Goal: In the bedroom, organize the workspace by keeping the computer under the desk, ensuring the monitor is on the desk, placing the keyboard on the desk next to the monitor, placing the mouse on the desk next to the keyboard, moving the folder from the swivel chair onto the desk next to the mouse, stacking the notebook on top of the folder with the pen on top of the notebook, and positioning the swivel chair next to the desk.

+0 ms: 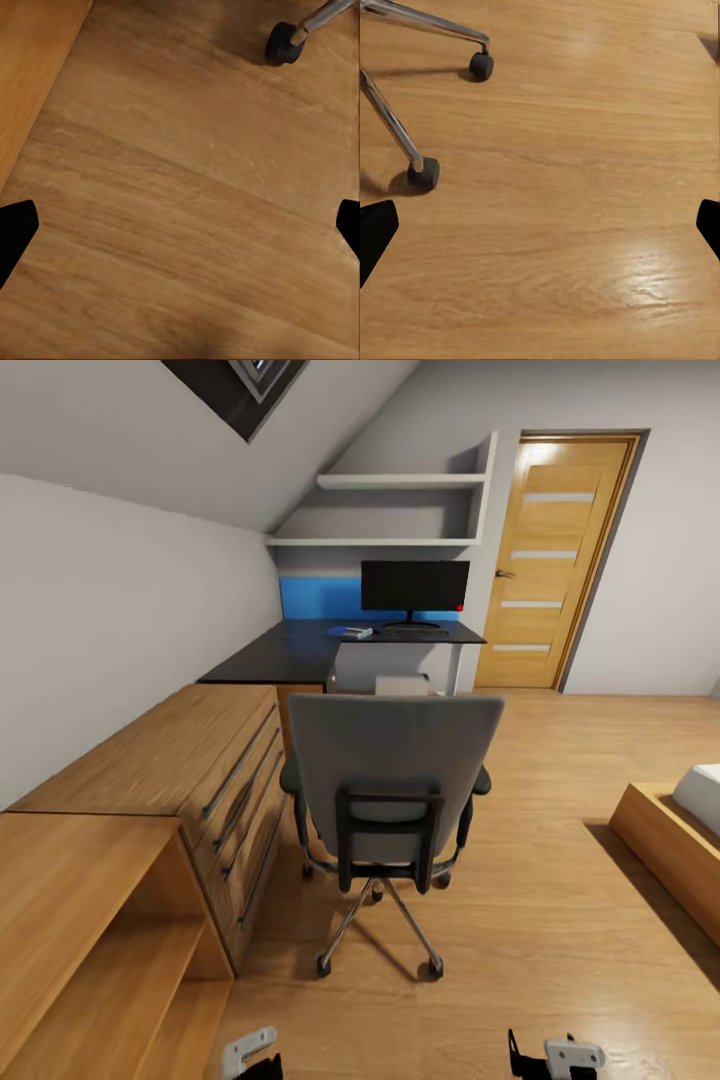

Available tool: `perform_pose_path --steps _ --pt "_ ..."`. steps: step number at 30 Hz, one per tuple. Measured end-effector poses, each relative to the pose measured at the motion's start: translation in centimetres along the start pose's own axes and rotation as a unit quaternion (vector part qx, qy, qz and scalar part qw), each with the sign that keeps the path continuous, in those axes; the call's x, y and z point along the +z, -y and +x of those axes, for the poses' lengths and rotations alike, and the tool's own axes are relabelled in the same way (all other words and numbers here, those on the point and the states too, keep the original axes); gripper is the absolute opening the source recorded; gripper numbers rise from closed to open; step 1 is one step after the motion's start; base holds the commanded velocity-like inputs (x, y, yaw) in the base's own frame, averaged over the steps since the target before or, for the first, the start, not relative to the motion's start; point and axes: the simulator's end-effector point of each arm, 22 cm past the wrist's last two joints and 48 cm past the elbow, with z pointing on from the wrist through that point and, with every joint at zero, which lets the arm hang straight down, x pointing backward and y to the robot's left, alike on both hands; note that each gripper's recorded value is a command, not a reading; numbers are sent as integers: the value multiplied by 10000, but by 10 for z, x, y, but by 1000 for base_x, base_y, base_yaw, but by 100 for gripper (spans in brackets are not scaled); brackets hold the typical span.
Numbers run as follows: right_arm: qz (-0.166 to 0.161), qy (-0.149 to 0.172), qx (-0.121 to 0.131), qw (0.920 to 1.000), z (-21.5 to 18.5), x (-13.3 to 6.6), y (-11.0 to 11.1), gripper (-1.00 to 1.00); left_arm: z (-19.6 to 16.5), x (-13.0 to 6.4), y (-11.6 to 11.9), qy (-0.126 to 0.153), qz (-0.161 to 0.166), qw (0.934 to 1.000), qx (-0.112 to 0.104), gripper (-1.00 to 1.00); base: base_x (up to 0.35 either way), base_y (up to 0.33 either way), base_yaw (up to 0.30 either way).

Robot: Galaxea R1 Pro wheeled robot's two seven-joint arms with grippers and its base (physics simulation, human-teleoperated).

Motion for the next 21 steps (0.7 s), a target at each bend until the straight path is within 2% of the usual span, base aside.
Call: perform_pose_path --steps 5,8,9,10,12,15,17,18,21 --pt "59 179 115 9998 -26 26 -4 100 -31 11 25 94 195 9998 2 100 0 0 0" --pt "129 148 211 9996 -51 52 -4 100 -61 19 45 62 314 9995 55 100 0 0 0" --pt "226 26 366 9991 -75 72 -1 100 -88 21 63 29 422 9990 112 100 0 0 0" --pt "266 122 477 9984 -108 90 0 100 -123 21 80 185 525 9983 145 100 0 0 0" --pt "293 60 555 9980 -116 100 0 100 -133 23 87 215 573 9980 162 100 0 0 0" --pt "328 -214 631 9972 -159 129 6 100 -185 18 121 351 784 9960 264 100 0 0 0" --pt "341 -251 663 9969 -173 137 8 100 -194 17 133 347 862 9952 308 100 0 0 0" --pt "340 -276 683 9967 -191 144 10 100 -201 12 151 337 981 9940 353 100 0 0 0" --pt "316 -414 700 9962 -196 150 8 100 -201 10 169 324 1103 9926 401 100 0 0 0"
